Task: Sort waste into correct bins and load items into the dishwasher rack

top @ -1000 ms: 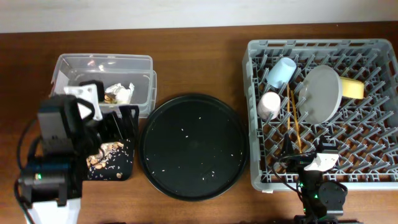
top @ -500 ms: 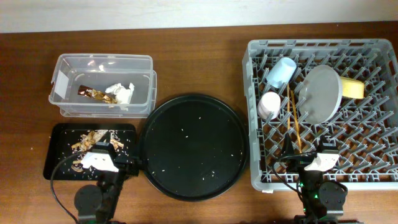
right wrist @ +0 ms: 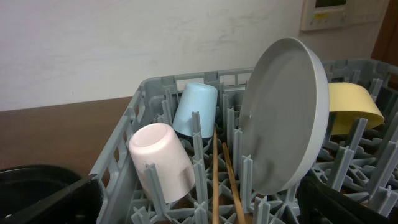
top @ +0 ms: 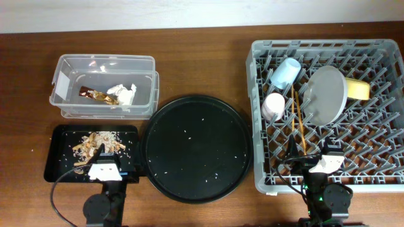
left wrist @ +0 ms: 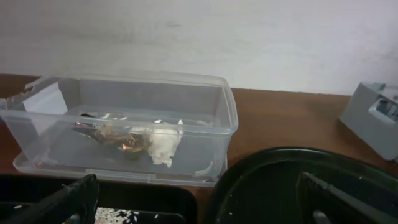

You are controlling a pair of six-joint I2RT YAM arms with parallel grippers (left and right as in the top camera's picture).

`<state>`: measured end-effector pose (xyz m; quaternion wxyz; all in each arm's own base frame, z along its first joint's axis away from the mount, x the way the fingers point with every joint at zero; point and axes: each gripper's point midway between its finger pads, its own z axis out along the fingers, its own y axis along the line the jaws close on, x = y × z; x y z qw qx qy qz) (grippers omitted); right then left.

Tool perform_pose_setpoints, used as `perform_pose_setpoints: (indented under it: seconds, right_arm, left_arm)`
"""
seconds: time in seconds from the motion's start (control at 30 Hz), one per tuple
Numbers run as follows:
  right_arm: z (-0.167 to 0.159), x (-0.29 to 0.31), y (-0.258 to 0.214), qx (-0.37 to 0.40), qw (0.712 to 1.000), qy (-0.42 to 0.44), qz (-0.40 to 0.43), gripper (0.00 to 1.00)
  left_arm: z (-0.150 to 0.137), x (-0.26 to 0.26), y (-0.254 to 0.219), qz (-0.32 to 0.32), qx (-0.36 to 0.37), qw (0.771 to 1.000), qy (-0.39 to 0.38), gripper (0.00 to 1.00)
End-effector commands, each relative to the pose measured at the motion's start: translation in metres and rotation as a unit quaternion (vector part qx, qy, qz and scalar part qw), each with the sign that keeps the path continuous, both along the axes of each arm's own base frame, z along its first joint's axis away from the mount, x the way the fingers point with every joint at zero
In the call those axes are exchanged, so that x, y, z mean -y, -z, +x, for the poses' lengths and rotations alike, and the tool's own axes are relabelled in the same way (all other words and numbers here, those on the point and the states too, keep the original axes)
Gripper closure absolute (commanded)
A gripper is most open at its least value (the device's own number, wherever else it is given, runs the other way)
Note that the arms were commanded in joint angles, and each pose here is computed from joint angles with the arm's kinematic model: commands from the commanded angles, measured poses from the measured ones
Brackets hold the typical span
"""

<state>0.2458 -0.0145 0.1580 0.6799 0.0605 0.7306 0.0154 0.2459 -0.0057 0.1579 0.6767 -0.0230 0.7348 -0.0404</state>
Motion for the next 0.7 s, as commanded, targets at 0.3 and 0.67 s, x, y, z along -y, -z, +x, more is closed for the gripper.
perform_pose_setpoints:
  seconds: [0.3, 0.67]
  right_arm:
    - [-0.0003, 0.0024, 0.0024, -0.002, 1.0, 0.007, 0.004, 0.02]
    - [-0.0003, 0.0024, 0.0024, -0.002, 1.0, 0.007, 0.004, 0.02]
  left_arm:
    - [-0.0003, 0.0049, 0.0021, 0.043, 0.002, 0.999, 0.009, 0.01]
    - [-0.0003, 0.0051, 0.0019, 0.043, 0.002, 0.999, 0.009, 0.01]
